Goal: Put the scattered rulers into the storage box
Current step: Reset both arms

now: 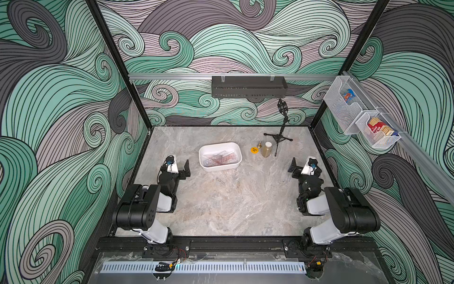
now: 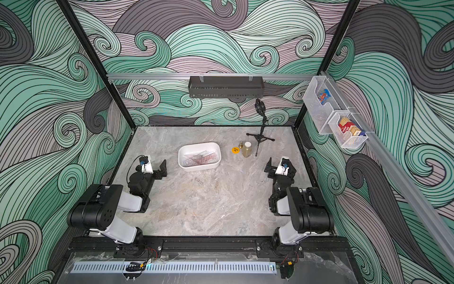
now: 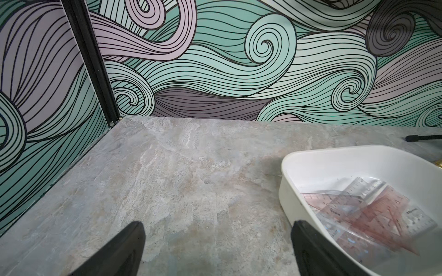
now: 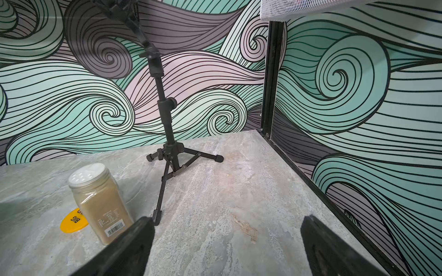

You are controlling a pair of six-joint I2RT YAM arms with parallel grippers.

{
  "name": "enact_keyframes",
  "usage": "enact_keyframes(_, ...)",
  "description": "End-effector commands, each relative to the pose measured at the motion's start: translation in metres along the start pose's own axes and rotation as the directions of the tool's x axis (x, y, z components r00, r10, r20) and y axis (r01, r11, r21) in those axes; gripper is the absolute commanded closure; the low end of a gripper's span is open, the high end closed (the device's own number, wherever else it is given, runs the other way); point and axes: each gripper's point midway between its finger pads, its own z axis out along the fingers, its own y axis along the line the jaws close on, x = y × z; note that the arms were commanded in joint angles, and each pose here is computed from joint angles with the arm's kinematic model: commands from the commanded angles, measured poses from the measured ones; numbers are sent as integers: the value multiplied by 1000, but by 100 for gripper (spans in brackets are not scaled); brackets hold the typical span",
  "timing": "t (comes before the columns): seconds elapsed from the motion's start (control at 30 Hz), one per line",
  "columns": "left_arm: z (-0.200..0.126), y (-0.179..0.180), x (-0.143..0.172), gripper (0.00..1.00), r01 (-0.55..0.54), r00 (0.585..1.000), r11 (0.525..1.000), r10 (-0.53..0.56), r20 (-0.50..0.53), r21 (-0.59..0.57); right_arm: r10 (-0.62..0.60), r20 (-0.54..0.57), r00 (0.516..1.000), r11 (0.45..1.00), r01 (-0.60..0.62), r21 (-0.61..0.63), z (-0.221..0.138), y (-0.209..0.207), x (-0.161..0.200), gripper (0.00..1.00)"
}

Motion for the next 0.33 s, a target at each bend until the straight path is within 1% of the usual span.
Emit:
enact_keyframes(0.0,1,0,-6,1,7,1000,1000,-8,29,8,-7,36,999,999,9,-44,-5,8,-7,0)
enact_keyframes(0.07,1,0,-6,1,7,1000,1000,-8,29,8,-18,3,1000,998,18,-54,2,12,-2,0)
enact_keyframes(0.13,1,0,-6,1,8,1000,1000,-8,30,9,-55,-42,998,987,48,-151,11,29,5,0)
enact_keyframes(0.3,1,0,-7,2,8,1000,1000,-8,30,9,-43,-11,999,987,40,-158,5,26,0,0)
